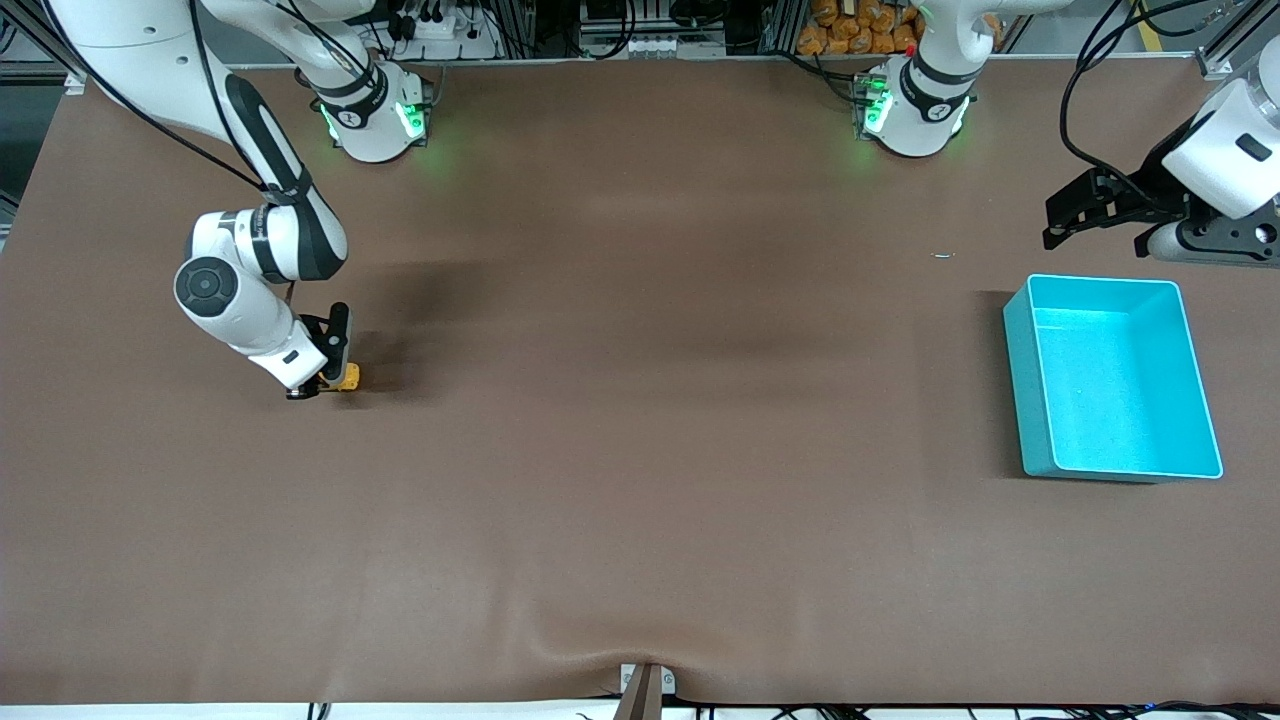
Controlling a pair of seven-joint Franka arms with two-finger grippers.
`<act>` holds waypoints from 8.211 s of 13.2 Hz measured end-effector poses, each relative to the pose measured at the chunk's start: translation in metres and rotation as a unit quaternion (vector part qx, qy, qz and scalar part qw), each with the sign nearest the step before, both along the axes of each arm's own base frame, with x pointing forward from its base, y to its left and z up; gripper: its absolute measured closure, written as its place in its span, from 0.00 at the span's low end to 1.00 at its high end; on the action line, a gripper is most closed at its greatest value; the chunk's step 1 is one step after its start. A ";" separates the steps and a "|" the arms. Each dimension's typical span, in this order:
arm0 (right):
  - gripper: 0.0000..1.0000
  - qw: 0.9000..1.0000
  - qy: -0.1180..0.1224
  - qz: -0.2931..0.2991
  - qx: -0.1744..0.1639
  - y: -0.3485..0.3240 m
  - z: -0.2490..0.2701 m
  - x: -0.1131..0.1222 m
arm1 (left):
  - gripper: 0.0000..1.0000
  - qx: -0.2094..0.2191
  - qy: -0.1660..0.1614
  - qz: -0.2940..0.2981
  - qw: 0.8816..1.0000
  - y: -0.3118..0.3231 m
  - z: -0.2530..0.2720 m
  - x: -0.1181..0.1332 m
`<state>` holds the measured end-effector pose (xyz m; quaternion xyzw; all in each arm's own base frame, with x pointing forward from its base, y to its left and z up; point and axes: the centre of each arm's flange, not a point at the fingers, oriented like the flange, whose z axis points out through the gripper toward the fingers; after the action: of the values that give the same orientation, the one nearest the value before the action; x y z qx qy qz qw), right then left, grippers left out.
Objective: Wind and store yellow beetle car
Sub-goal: 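Lower the right gripper and close it on the yellow car, then drag the held car backward along the table with the right gripper, then open the right gripper to release the car toward the teal bin, then raise the right gripper away while the left gripper reaches the car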
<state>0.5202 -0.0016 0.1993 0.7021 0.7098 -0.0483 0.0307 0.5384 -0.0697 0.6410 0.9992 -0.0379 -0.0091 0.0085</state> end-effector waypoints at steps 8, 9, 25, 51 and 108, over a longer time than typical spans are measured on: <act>0.62 1.000 0.000 -0.005 0.001 -0.026 0.000 0.000 | 0.00 0.014 -0.002 -0.007 1.000 -0.005 0.000 -0.001; 0.62 1.000 0.000 -0.008 0.001 -0.036 0.000 0.000 | 0.00 0.014 -0.002 -0.006 1.000 -0.004 0.000 0.000; 0.62 0.999 -0.005 -0.037 0.000 -0.152 0.000 -0.009 | 0.00 0.014 -0.002 -0.004 1.000 -0.002 0.000 0.000; 0.59 1.000 -0.001 -0.015 -0.003 -0.226 -0.001 -0.016 | 0.00 0.014 -0.002 -0.006 1.000 -0.004 0.000 -0.001; 0.00 0.731 -0.014 -0.682 0.011 0.028 0.352 0.133 | 0.00 0.009 0.024 0.680 0.733 0.092 -0.351 -0.127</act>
<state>0.6537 0.0266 0.5510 0.9984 0.0399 -0.0382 -0.0079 0.4118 0.0226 0.2903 0.7582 0.6515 -0.0251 0.0046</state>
